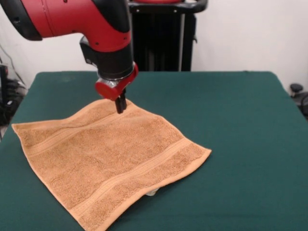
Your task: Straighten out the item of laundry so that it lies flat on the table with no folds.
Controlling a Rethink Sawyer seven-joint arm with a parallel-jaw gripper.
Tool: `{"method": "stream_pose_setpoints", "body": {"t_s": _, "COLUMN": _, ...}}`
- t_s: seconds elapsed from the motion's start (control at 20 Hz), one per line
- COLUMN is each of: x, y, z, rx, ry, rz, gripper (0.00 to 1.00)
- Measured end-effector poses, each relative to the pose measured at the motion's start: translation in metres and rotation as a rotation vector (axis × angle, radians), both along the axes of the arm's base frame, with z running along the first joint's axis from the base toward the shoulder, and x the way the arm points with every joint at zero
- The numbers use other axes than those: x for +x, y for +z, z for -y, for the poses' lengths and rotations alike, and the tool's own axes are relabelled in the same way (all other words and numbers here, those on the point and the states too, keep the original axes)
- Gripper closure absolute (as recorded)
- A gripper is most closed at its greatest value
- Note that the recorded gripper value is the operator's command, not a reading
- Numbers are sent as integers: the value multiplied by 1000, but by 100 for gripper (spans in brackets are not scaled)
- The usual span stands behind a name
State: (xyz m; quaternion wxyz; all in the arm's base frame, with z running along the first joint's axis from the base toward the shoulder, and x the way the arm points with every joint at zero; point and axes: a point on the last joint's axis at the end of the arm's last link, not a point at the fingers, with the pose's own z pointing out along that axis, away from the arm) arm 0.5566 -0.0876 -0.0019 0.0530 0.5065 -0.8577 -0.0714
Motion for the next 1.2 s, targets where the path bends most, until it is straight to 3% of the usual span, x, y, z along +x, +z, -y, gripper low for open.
{"method": "stream_pose_setpoints", "body": {"t_s": 0.6, "x": 0, "y": -16, "z": 14, "rx": -85, "ry": 63, "rz": 18, "gripper": 100}}
{"method": "stream_pose_setpoints", "body": {"t_s": 1.2, "x": -28, "y": -26, "z": 30, "rx": -216, "ry": 118, "rz": -121, "gripper": 100}}
